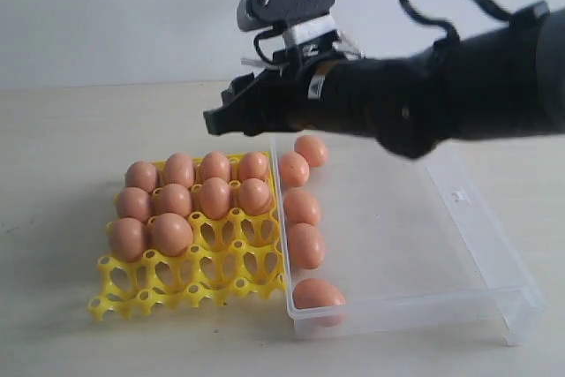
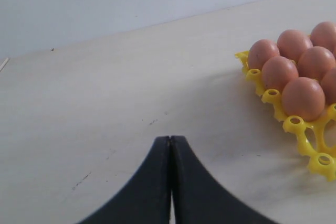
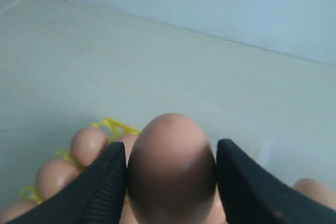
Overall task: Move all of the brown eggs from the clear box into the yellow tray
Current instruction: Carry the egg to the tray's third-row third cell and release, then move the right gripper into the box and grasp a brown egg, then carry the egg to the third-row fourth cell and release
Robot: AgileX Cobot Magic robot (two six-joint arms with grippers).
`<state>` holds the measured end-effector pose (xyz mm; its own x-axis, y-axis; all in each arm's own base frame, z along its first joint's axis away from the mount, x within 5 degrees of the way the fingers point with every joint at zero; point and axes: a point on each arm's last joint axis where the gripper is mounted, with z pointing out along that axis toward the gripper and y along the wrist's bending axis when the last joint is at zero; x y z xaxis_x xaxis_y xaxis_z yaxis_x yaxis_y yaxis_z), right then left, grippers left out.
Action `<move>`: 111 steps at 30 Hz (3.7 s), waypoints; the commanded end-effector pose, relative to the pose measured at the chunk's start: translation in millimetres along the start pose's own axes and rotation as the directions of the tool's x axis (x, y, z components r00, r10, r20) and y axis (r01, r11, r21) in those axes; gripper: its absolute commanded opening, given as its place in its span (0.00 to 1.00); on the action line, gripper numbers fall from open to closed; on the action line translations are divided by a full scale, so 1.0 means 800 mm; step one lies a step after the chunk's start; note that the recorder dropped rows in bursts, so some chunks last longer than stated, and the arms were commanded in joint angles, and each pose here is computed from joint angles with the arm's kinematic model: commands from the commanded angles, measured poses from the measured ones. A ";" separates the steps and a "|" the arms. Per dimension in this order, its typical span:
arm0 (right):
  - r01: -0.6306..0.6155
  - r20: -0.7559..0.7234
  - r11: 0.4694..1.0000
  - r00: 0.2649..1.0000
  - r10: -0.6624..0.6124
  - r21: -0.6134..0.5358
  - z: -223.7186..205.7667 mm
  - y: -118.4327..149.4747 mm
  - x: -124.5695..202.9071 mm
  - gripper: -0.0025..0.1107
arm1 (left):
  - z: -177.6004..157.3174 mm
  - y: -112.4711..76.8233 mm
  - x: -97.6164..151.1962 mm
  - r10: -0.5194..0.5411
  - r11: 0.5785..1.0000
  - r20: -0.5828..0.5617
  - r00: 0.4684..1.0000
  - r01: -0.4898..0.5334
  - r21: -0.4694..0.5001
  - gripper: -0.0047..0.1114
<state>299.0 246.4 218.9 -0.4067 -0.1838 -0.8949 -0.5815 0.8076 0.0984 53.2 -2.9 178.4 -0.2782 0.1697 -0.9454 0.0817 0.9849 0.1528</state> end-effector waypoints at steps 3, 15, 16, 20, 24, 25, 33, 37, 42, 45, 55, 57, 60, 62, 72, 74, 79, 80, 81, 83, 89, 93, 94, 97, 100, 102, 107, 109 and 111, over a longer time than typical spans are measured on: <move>-0.073 0.131 0.980 0.987 0.098 -0.183 -0.010 0.028 0.055 0.02 | -0.001 0.000 -0.002 -0.001 1.000 0.017 1.000 0.001 -0.001 0.04; -0.198 0.025 0.942 0.977 0.212 -0.271 0.026 0.032 0.121 0.02 | -0.001 0.000 -0.002 -0.001 1.000 0.017 1.000 0.001 -0.001 0.04; -0.201 0.018 0.942 0.977 0.213 -0.269 0.028 0.032 0.124 0.02 | -0.001 0.000 -0.002 -0.001 1.000 0.017 1.000 0.001 -0.001 0.04; -0.200 -0.015 0.946 0.979 0.203 -0.256 0.030 0.031 0.130 0.02 | -0.001 0.000 -0.002 -0.001 1.000 0.017 1.000 0.001 -0.001 0.04; -0.189 -0.031 0.947 0.982 0.187 -0.259 0.031 0.032 0.135 0.06 | -0.001 0.000 -0.002 -0.001 1.000 0.017 1.000 0.001 -0.001 0.04; -0.186 -0.032 0.947 0.982 0.184 -0.262 0.031 0.032 0.135 0.09 | -0.001 0.000 -0.002 -0.001 1.000 0.017 1.000 0.001 -0.001 0.04; -0.189 -0.038 0.949 0.982 0.186 -0.251 0.031 0.031 0.136 0.60 | -0.001 0.000 -0.002 -0.001 1.000 0.017 1.000 0.001 -0.001 0.04; -0.171 -0.024 0.953 0.985 0.171 -0.252 0.029 0.030 0.131 0.57 | -0.001 0.000 -0.002 -0.001 1.000 0.017 1.000 0.001 -0.001 0.04; -0.050 -0.047 0.985 0.998 0.043 -0.166 -0.004 0.026 0.087 0.38 | -0.001 0.000 -0.002 -0.001 1.000 0.017 1.000 0.001 -0.001 0.04; 0.067 -0.131 0.995 0.988 -0.076 -0.075 -0.033 0.014 0.057 0.21 | -0.001 0.000 -0.002 -0.001 1.000 0.017 1.000 0.001 -0.001 0.04; -0.079 -0.408 0.992 0.906 0.113 0.099 -0.080 -0.026 0.022 0.02 | -0.001 0.000 -0.002 -0.001 1.000 0.017 1.000 0.001 -0.001 0.04; -0.127 -0.452 0.984 0.876 0.171 0.125 -0.075 -0.032 0.032 0.05 | -0.001 0.000 -0.002 -0.001 1.000 0.017 1.000 0.001 -0.001 0.04; -0.237 -0.513 0.956 0.808 0.291 0.170 -0.064 -0.036 0.050 0.23 | -0.001 0.000 -0.002 -0.001 1.000 0.017 1.000 0.001 -0.001 0.04; -0.270 -0.534 0.945 0.780 0.326 0.184 -0.057 -0.036 0.059 0.40 | -0.001 0.000 -0.002 -0.001 1.000 0.017 1.000 0.001 -0.001 0.04; -0.304 -0.582 0.926 0.720 0.378 0.225 -0.017 -0.041 0.098 0.53 | -0.001 0.000 -0.002 -0.001 1.000 0.017 1.000 0.001 -0.001 0.04; -0.302 -0.585 0.928 0.720 0.373 0.221 -0.010 -0.041 0.105 0.53 | -0.001 0.000 -0.002 -0.001 1.000 0.017 1.000 0.001 -0.001 0.04; -0.290 -0.591 0.932 0.721 0.362 0.217 0.001 -0.043 0.117 0.53 | -0.001 0.000 -0.002 -0.001 1.000 0.017 1.000 0.001 -0.001 0.04; -0.284 -0.593 0.935 0.723 0.354 0.213 0.004 -0.044 0.118 0.53 | -0.001 0.000 -0.002 -0.001 1.000 0.017 1.000 0.001 -0.001 0.04; -0.285 -0.592 0.935 0.724 0.355 0.212 0.008 -0.044 0.117 0.53 | -0.001 0.000 -0.002 -0.001 1.000 0.017 1.000 0.001 -0.001 0.04; -0.277 -0.593 0.939 0.727 0.345 0.206 0.016 -0.044 0.117 0.53 | -0.001 0.000 -0.002 -0.001 1.000 0.017 1.000 0.001 -0.001 0.04; -0.267 -0.588 0.945 0.740 0.326 0.188 0.030 -0.044 0.109 0.33 | -0.001 0.000 -0.002 -0.001 1.000 0.017 1.000 0.001 -0.001 0.04; -0.257 -0.576 0.949 0.754 0.315 0.182 0.029 -0.045 0.105 0.03 | -0.001 0.000 -0.002 -0.001 1.000 0.017 1.000 0.001 -0.001 0.04; -0.248 -0.570 0.953 0.763 0.304 0.176 0.027 -0.045 0.101 0.02 | -0.001 0.000 -0.002 -0.001 1.000 0.017 1.000 0.001 -0.001 0.04; -0.218 -0.526 0.964 0.808 0.265 0.151 0.015 -0.043 0.081 0.02 | -0.001 0.000 -0.002 -0.001 1.000 0.017 1.000 0.001 -0.001 0.04; -0.172 -0.375 0.978 0.904 0.205 0.119 -0.002 -0.037 0.062 0.02 | -0.001 0.000 -0.002 -0.001 1.000 0.017 1.000 0.001 -0.001 0.04; -0.079 -0.215 0.994 0.972 0.093 0.071 -0.018 -0.024 0.054 0.02 | -0.001 0.000 -0.002 -0.001 1.000 0.017 1.000 0.001 -0.001 0.04; 0.142 0.036 0.989 0.989 -0.141 -0.046 -0.025 0.001 0.085 0.02 | -0.001 0.000 -0.002 -0.001 1.000 0.017 1.000 0.001 -0.001 0.04; 0.150 0.036 0.987 0.988 -0.148 -0.052 -0.018 0.001 0.097 0.02 | -0.001 0.000 -0.002 -0.001 1.000 0.017 1.000 0.001 -0.001 0.04; 0.203 0.064 0.977 0.978 -0.198 -0.071 -0.007 0.003 0.108 0.02 | -0.001 0.000 -0.002 -0.001 1.000 0.017 1.000 0.001 -0.001 0.04</move>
<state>258.3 224.1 149.2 -0.3108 -0.2937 -0.9040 -0.6674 0.7446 -0.0125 53.2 -2.9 178.4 -0.2782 0.1697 -0.9454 0.0817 0.9849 0.1528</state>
